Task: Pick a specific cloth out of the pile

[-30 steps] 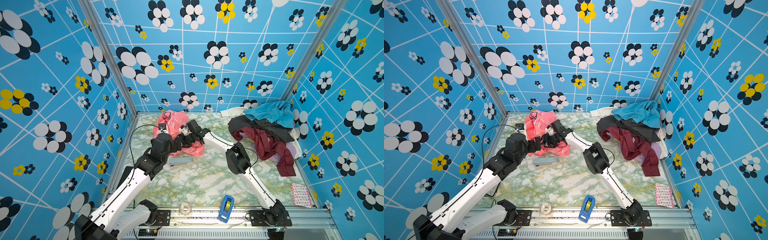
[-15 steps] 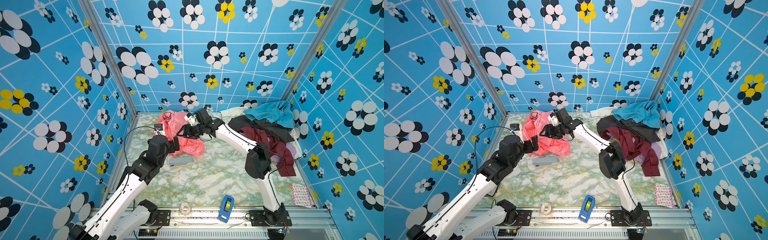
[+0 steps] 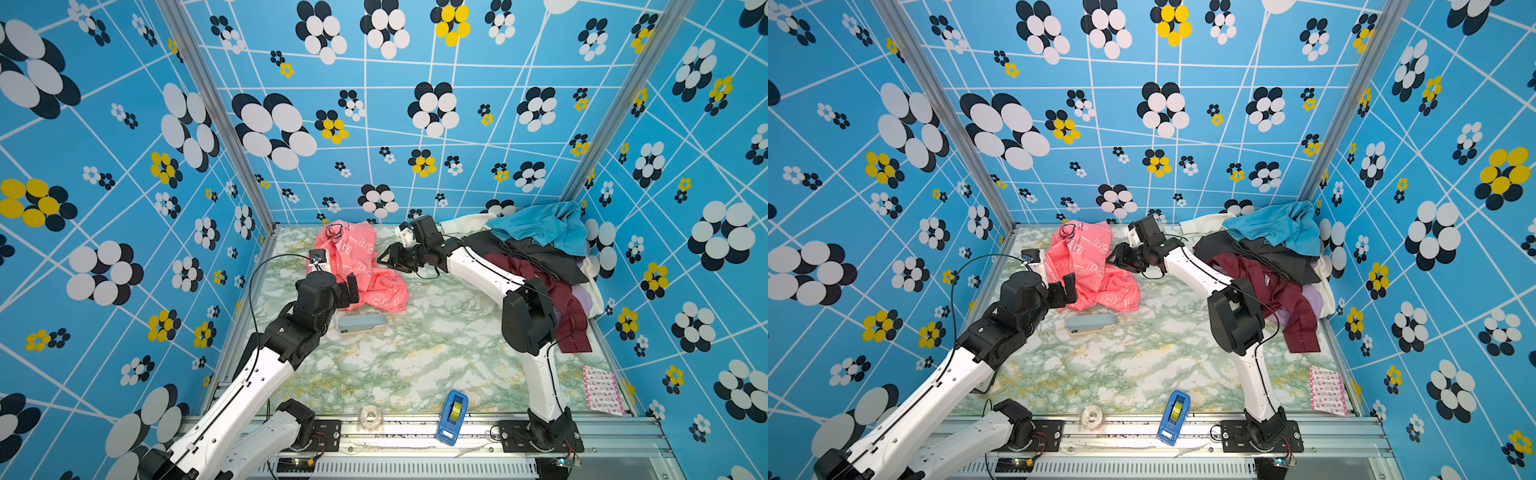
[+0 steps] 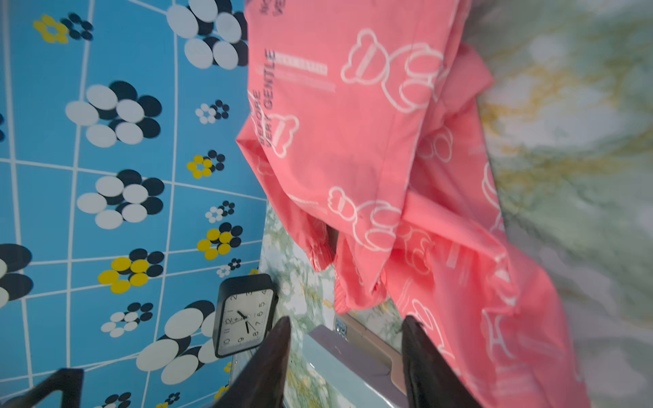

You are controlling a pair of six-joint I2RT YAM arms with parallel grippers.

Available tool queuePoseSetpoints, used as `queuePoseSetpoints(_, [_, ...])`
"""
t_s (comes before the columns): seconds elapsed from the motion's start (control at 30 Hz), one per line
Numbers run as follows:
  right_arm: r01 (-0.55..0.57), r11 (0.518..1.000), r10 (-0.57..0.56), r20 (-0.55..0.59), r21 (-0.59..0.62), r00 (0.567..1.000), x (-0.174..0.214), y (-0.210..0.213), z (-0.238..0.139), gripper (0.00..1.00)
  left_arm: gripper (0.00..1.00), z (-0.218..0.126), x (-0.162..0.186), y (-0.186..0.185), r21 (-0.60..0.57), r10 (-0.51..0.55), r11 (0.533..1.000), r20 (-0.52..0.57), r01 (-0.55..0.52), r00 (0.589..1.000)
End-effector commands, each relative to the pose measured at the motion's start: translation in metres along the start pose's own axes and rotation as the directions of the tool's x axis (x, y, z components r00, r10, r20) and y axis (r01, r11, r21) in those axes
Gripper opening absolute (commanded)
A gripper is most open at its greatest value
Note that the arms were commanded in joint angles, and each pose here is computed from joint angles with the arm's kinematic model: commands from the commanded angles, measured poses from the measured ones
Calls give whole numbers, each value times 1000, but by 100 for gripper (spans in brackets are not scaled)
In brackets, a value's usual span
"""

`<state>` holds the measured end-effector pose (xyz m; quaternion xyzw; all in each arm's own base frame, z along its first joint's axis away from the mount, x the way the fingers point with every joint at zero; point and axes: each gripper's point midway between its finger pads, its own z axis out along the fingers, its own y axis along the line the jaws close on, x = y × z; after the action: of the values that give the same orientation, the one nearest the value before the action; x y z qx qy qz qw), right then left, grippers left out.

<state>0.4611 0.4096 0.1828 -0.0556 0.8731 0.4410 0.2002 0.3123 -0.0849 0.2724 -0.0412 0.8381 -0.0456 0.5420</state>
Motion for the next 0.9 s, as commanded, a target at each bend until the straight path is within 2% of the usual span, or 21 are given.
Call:
queuePoseSetpoints(0.0, [-1, 997, 4, 30, -82, 1000, -22, 4, 27, 54, 99, -2, 2, 8, -30, 12, 999, 6, -12, 1000])
queuePoseSetpoints(0.17, [-66, 980, 70, 15, -187, 997, -37, 2, 70, 55, 99, -2, 3, 11, -44, 18, 999, 6, -18, 1000])
queuePoseSetpoints(0.37, [-139, 958, 147, 13, -250, 989, -40, -15, 107, 55, 99, -3, 4, 15, -61, 31, 998, 6, -30, 1000])
queuePoseSetpoints(0.73, [-187, 946, 169, -92, -264, 981, 17, -12, 158, 55, 99, -4, 8, 22, -84, 44, 996, 7, -43, 999])
queuePoseSetpoints(0.87, [-206, 932, 184, -99, -299, 978, 26, -5, 168, 57, 99, -7, 7, 22, -79, 39, 996, 15, -37, 999])
